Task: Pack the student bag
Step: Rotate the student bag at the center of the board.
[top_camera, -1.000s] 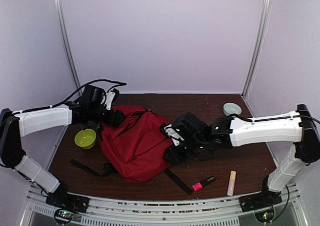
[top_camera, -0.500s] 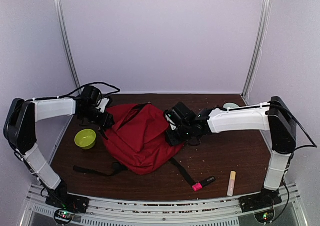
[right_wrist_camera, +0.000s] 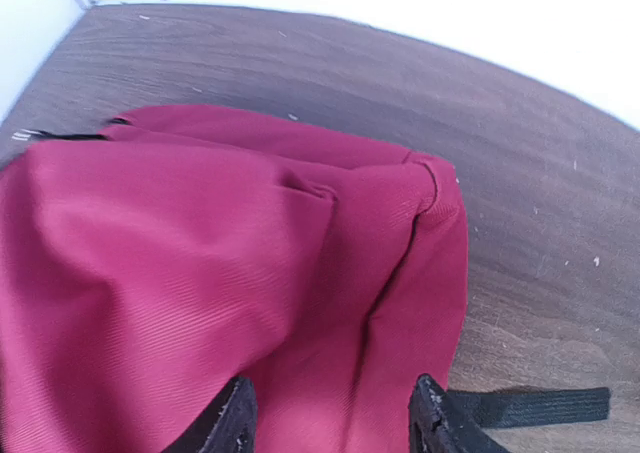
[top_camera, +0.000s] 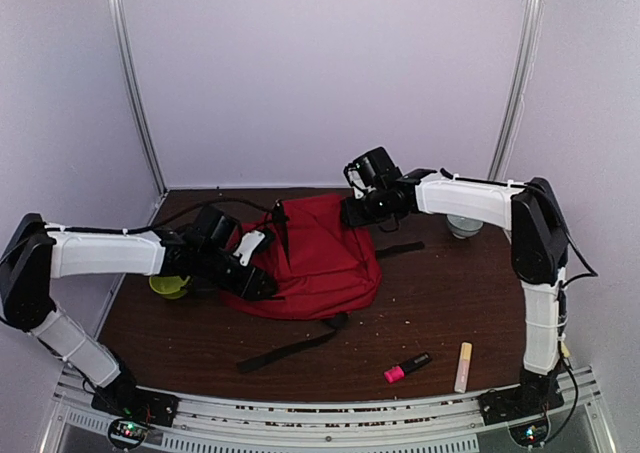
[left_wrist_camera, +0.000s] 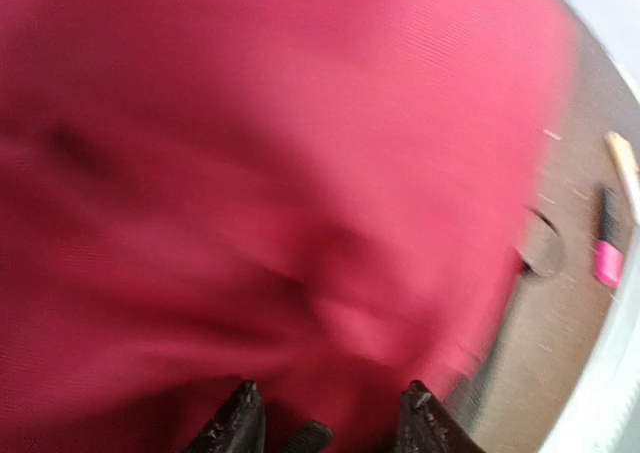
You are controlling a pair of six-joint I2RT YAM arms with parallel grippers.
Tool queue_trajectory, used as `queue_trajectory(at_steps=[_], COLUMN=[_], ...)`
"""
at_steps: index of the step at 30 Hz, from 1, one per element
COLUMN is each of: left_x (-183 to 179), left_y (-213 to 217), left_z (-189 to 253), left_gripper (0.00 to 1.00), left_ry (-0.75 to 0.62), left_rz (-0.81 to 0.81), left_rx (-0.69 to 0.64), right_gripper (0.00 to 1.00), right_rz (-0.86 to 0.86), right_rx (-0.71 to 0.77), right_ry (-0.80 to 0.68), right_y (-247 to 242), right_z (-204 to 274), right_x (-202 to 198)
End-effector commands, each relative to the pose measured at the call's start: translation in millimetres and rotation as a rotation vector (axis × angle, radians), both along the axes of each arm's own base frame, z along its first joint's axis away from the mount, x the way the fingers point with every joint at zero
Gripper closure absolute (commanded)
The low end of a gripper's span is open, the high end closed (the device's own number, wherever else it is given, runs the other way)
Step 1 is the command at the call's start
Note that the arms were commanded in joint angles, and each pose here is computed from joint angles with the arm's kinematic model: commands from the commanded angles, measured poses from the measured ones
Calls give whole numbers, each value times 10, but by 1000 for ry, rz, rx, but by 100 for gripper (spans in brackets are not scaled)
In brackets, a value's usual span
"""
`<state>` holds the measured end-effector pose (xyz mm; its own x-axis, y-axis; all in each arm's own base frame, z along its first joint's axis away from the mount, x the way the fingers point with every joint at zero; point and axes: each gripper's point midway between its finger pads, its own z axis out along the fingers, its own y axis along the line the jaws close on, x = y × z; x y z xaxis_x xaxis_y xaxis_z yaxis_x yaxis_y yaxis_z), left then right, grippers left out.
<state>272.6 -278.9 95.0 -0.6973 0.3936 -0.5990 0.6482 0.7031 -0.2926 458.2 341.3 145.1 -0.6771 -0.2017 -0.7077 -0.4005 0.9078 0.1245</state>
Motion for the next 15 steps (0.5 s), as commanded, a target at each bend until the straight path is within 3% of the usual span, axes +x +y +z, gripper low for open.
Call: queue_trajectory(at_steps=[1,4,6,9,13,15], left_x=[-551,-943,-977,-590,166,476], left_y=[-500,-754,-768,-423,368,738], left_z=[345,689,949,1200,1169,1069], left_gripper=[51,49,47,46,47,41], left_ry=[-8,-58,-95,-159,-165,-149], left_rz=[-155,-335,-356,-196,129,265], left_rx=[-186,-218,-257,-219,-104,-62], right_gripper=[46,46,47,49,52,52], right_rz=[58,37,42,79,111,130], right_rx=[42,67,79,127,95,78], right_ry=[-111,-146,-148,-89,6,61], right_y=[-97,-308,-396,-412,-382,-340], right_z=[741,950,995,909,470,202], right_x=[-130,-239,-382,-673,-1132,-1305])
